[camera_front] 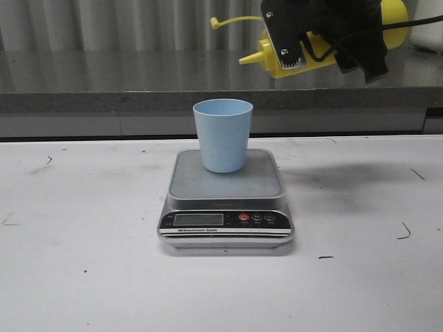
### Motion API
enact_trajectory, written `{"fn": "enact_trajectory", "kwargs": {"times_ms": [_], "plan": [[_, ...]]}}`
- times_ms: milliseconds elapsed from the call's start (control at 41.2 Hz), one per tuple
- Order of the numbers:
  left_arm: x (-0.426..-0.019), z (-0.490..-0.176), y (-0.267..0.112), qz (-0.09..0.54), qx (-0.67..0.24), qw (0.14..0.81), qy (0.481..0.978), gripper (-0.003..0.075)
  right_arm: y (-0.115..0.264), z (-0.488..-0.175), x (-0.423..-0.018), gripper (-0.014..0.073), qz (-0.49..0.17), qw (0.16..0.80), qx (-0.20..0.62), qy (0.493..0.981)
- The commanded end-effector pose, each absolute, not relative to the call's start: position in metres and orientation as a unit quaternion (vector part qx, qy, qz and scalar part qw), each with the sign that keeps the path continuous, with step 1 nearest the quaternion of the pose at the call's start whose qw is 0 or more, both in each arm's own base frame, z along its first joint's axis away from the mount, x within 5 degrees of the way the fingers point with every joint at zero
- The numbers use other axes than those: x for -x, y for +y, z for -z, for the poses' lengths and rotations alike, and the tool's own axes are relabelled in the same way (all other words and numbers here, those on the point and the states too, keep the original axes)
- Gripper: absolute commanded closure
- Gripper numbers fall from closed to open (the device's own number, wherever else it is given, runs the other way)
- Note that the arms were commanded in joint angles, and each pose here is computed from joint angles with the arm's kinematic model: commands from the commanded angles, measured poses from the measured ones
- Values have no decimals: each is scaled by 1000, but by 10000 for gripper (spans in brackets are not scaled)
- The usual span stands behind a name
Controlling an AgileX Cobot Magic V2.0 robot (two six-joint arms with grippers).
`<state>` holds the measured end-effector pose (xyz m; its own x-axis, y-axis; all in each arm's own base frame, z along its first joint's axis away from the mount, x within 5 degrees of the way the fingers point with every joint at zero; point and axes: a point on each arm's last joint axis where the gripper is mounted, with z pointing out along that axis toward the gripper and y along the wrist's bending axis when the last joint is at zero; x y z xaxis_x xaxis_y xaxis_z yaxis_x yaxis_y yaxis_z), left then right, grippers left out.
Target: Pour seasoning into cup on scale with both arms
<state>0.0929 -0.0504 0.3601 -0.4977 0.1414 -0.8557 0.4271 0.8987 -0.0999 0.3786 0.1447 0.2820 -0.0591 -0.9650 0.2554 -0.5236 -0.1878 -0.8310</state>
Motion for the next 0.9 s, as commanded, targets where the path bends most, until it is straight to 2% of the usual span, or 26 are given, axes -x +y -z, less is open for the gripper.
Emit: {"fn": "enact_trajectory", "kwargs": {"times_ms": [0, 146, 267, 340, 510, 632, 753, 875], "plan": [[-95, -374, -51, 166, -159, 509, 829, 313, 140, -317, -373, 181, 441, 312, 574, 616], [-95, -374, -51, 166, -159, 509, 829, 313, 136, -313, -370, 181, 368, 362, 440, 735], [-95, -374, -51, 166, -159, 509, 829, 313, 131, -309, -367, 181, 327, 374, 340, 799], [-95, -374, -51, 166, -159, 509, 829, 313, 129, -310, -362, 181, 307, 376, 304, 820], [-95, -374, -51, 166, -159, 509, 829, 313, 126, -322, -339, 181, 228, 402, 272, 844], [-95, -374, -51, 166, -159, 509, 829, 313, 122, -330, -319, 181, 166, 449, 275, 834], [-95, -374, -51, 166, -159, 509, 829, 313, 106, -330, -304, 181, 113, 498, 259, 820], [-95, -374, -51, 166, -159, 509, 829, 313, 77, -320, -297, 181, 60, 532, 194, 822]]}}
